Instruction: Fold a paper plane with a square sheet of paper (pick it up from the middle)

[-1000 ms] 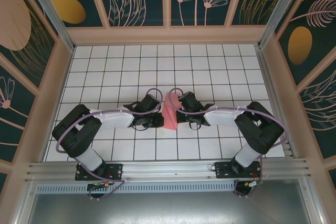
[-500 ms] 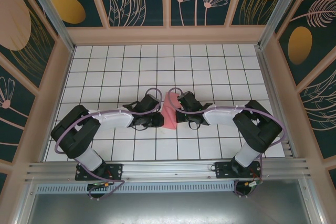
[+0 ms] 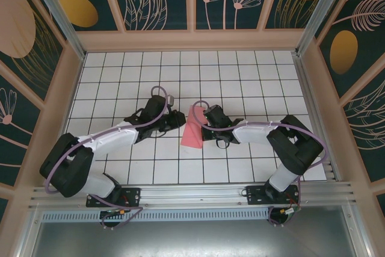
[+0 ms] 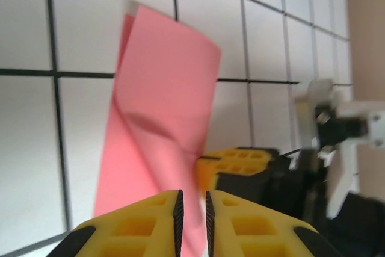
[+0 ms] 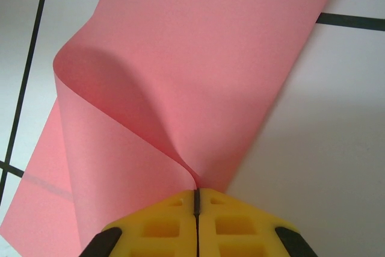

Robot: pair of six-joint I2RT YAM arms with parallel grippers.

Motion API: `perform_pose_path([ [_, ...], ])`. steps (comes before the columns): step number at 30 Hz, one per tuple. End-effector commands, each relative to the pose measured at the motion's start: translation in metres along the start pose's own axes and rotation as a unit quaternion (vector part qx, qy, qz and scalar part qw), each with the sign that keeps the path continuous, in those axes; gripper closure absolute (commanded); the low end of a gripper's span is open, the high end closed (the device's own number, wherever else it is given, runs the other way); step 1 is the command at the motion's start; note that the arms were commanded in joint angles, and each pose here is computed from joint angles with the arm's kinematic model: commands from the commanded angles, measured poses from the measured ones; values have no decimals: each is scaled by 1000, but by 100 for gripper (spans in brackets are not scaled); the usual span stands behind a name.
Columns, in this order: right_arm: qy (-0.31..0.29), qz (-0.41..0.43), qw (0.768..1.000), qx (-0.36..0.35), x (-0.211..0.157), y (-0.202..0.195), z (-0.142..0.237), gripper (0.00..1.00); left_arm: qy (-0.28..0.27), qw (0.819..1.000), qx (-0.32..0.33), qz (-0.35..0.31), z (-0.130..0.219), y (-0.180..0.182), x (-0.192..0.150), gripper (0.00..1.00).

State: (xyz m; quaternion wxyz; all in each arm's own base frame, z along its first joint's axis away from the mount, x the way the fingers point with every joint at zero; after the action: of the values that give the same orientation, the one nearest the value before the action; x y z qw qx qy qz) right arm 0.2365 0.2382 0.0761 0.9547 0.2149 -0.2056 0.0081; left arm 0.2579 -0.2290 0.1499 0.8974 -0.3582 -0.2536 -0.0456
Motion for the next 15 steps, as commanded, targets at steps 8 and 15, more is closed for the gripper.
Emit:
perform_pose_path([
  [8,17,0,1000,-14,-12,-9,-6,92,34,989,-134,55,-36,-14,-2,79],
  [15,18,0,1000,-15,-13,-10,-6,92,56,989,-123,60,-49,-2,-13,78],
])
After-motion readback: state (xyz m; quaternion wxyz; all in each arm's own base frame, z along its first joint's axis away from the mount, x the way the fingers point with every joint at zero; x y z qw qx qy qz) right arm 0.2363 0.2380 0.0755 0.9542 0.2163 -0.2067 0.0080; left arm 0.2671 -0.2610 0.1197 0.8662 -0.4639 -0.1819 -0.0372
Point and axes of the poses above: each hand's point on the last joint's axis, 136 mm out from that joint toward the fingers, its own z axis back along the fingers, its own y axis along the line the jaws close on, x = y × z, the point moved 7 cm from there along z, back along the fingers, and after that the axes turned 13 degrees about -z, right-handed, at the moved point
